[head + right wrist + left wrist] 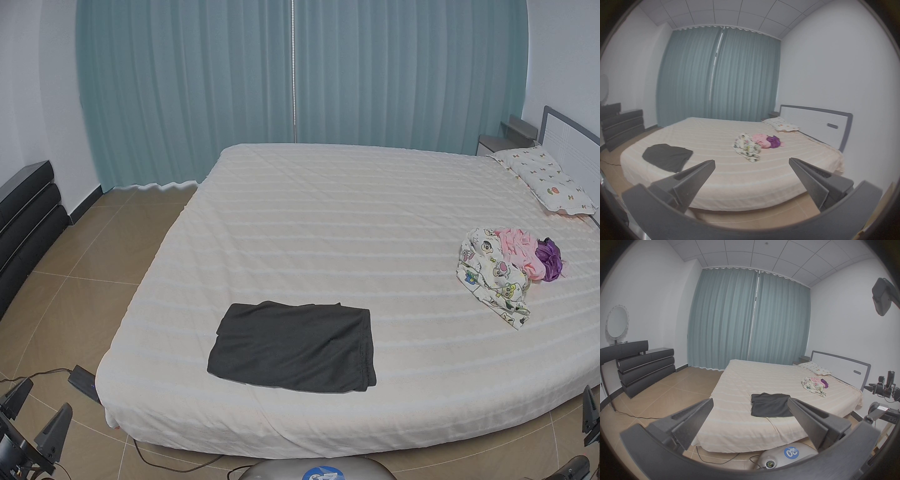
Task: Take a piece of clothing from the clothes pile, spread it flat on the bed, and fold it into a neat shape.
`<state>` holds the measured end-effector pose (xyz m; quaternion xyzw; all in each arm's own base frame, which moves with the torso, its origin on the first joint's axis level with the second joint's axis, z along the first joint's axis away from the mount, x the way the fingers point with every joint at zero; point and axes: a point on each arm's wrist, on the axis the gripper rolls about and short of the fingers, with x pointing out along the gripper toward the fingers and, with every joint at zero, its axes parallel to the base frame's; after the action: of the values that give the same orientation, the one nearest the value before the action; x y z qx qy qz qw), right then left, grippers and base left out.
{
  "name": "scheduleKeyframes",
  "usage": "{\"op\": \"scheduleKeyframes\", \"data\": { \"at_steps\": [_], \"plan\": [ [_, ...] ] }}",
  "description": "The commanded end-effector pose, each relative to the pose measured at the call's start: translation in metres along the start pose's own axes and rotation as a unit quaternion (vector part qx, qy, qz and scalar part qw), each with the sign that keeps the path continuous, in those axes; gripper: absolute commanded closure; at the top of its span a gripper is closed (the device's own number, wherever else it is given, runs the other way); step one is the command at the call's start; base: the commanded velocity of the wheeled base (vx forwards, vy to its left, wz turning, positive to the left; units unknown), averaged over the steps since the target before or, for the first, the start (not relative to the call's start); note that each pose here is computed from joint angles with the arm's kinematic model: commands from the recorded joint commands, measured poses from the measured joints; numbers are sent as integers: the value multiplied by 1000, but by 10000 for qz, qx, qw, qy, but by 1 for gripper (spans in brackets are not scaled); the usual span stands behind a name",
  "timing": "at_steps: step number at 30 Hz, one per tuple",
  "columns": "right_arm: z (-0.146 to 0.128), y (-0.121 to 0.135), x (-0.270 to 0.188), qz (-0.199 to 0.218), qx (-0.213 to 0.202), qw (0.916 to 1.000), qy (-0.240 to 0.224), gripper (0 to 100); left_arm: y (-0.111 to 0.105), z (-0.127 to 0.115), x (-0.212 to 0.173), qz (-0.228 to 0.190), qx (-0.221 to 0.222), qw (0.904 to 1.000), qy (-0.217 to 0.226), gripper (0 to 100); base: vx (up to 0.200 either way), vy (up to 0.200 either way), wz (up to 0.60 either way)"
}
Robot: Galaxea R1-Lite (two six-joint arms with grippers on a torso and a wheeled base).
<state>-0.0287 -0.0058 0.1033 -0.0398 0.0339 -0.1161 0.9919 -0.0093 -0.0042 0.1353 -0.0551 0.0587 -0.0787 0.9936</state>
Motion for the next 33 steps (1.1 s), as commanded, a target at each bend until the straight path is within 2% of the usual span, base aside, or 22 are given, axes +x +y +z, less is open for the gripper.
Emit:
{"op": "scheduleKeyframes", "data": {
  "at_steps": [1, 2, 4, 5, 6, 8, 15, 19, 28, 33],
  "plan": [
    [-25, 9, 6, 1140, 364, 9919, -435, 0, 2, -36, -12, -152, 260, 9987, -400, 0, 0, 0, 0],
    [-25, 9, 6, 1217, 358, 9911, -415, 0, 2, -41, -13, -154, 357, 9981, -477, 0, 0, 0, 0],
    [-27, 10, 6, 1287, 294, 9906, -349, 0, 5, -59, -9, 20, 919, 9947, -466, 0, 0, 0, 0],
    [-27, 10, 6, 1287, 286, 9907, -350, 0, 5, -59, -9, 37, 973, 9941, -474, 0, 0, 0, 0],
    [-27, 10, 6, 1278, 272, 9908, -359, 0, 7, -60, -8, 316, 1045, 9925, -545, 0, 0, 0, 0],
    [-27, 10, 6, 1279, 310, 9907, -354, 0, 8, -60, -8, 494, 928, 9929, -552, 0, 0, 0, 0],
    [-27, 10, 6, 1254, 449, 9905, -343, 0, 8, -60, -8, 545, 871, 9932, -556, 0, 0, 0, 0],
    [-27, 10, 6, 1253, 434, 9906, -345, 0, 9, -60, -8, 886, 561, 9927, -599, 0, 0, 0, 0],
    [-27, 10, 6, 1254, 449, 9905, -343, 0, 9, -60, -8, 881, 599, 9925, -595, 0, 0, 0, 0],
    [-27, 9, 6, 1246, 449, 9906, -343, 0, 9, -59, -8, 726, 847, 9920, -585, 0, 0, 0, 0]
  ]
}}
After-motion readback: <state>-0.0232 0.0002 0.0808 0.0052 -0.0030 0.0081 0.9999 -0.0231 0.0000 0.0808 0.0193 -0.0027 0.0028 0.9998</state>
